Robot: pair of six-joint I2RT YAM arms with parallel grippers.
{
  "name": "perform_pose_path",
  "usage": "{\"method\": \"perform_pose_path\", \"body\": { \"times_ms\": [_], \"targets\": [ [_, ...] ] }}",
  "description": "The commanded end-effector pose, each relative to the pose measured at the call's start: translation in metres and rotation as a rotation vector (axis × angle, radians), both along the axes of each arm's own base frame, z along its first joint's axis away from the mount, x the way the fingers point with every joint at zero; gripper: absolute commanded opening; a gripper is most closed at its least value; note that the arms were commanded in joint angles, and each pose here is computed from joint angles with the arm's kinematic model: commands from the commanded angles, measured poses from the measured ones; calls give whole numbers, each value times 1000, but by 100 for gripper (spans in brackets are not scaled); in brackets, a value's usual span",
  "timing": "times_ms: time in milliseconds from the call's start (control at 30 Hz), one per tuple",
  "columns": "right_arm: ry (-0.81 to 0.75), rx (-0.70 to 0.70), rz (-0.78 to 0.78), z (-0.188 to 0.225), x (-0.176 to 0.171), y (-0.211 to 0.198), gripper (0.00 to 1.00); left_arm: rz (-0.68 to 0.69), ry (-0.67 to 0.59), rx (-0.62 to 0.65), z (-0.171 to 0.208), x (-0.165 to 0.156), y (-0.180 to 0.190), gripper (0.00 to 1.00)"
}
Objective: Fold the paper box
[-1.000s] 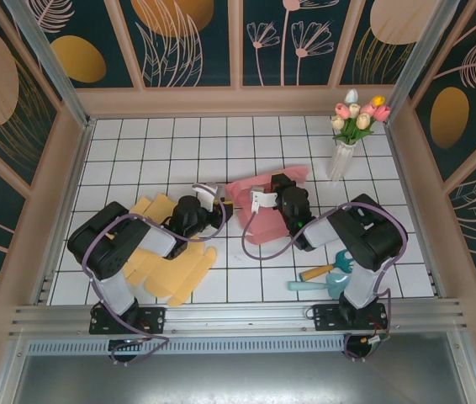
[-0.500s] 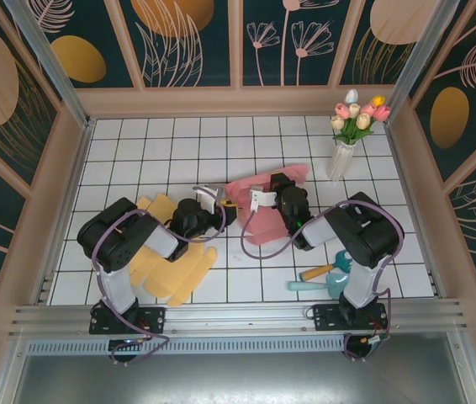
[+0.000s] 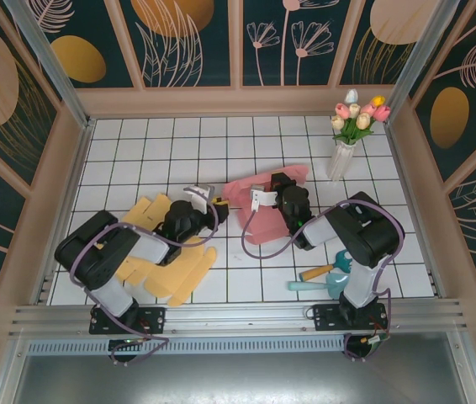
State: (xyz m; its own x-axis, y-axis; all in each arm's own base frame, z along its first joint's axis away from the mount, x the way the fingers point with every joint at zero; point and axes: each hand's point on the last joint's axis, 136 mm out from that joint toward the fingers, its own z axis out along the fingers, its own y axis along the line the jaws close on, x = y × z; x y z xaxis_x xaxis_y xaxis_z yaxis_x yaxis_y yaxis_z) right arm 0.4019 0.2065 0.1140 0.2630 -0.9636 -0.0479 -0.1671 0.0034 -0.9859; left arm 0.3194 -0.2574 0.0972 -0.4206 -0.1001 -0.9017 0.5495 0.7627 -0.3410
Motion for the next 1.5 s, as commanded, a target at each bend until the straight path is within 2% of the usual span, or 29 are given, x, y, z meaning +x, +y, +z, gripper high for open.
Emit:
{"method": "perform_pose_path", "body": {
  "times_ms": [0,100,267,433,667,767,967,1467],
  "targets": [
    [97,-43,-2,-34,-7,-8,0,98,-19,96,-10,-2,27,35],
    [99,-55,2,-36,-9,-7,0,122,-27,148,-12,-2,36,35],
    [103,-55,6,-37,-10,-6,0,114,-101,68,12,-16,43,36],
    [99,-73,17,-38,-10,-5,0,299,-23,182,-3,25,60,37],
    [101,-81,30,-38,-12,-3,0,165,-34,204,-15,41,27,41],
    [100,-79,31,-37,-12,-2,0,63,-9,198,-26,36,9,43],
    [112,-83,31,-41,-11,-3,0,-41,-13,161,-27,27,-7,46],
    [110,-90,38,-44,-13,-1,0,-128,19,62,-25,31,-34,46]
  ]
}}
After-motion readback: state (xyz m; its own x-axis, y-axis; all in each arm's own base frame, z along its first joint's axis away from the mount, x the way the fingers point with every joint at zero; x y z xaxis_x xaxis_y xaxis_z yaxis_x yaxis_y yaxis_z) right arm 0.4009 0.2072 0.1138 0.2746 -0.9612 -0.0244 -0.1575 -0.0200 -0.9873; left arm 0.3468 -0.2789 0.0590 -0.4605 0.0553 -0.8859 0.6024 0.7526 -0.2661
